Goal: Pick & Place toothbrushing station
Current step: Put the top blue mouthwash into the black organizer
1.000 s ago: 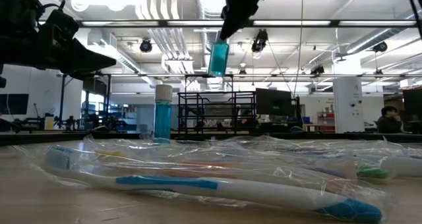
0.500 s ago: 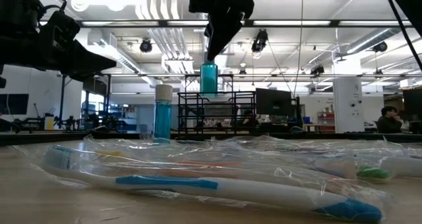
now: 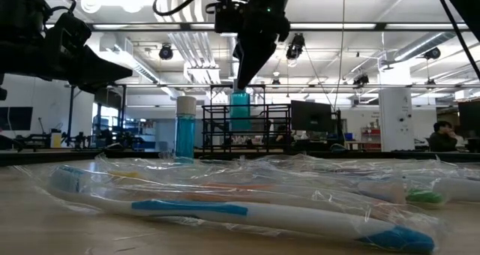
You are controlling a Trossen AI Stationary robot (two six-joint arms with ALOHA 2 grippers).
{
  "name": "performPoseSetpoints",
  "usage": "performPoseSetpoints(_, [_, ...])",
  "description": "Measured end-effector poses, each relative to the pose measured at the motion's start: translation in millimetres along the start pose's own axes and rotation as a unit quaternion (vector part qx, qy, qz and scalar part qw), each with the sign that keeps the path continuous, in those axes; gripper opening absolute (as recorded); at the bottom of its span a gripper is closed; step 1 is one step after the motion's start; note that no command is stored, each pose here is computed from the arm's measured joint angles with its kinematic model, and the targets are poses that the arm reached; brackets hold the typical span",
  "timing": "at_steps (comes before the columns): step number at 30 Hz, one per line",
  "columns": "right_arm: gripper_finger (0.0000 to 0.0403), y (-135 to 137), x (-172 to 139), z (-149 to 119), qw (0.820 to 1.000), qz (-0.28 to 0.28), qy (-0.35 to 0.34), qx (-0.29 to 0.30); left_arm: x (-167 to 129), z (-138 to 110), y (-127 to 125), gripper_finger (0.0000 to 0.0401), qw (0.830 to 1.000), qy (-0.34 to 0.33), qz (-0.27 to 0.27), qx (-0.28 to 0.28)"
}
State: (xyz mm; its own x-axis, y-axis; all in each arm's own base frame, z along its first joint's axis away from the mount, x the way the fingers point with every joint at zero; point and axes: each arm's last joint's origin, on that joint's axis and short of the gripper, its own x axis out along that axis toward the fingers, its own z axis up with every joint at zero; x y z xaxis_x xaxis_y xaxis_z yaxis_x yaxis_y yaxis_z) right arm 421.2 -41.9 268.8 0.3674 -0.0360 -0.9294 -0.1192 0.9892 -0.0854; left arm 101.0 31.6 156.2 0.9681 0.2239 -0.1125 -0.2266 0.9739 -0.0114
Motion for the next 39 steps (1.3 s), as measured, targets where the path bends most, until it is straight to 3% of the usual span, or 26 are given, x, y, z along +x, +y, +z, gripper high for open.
performPoseSetpoints(39, [0.0085,5.8,42.5,-19.1,1.0,0.002,0.006,0.008,0.0,0.1,0.0,0.0005,1.0,0.0,0.0,0.0])
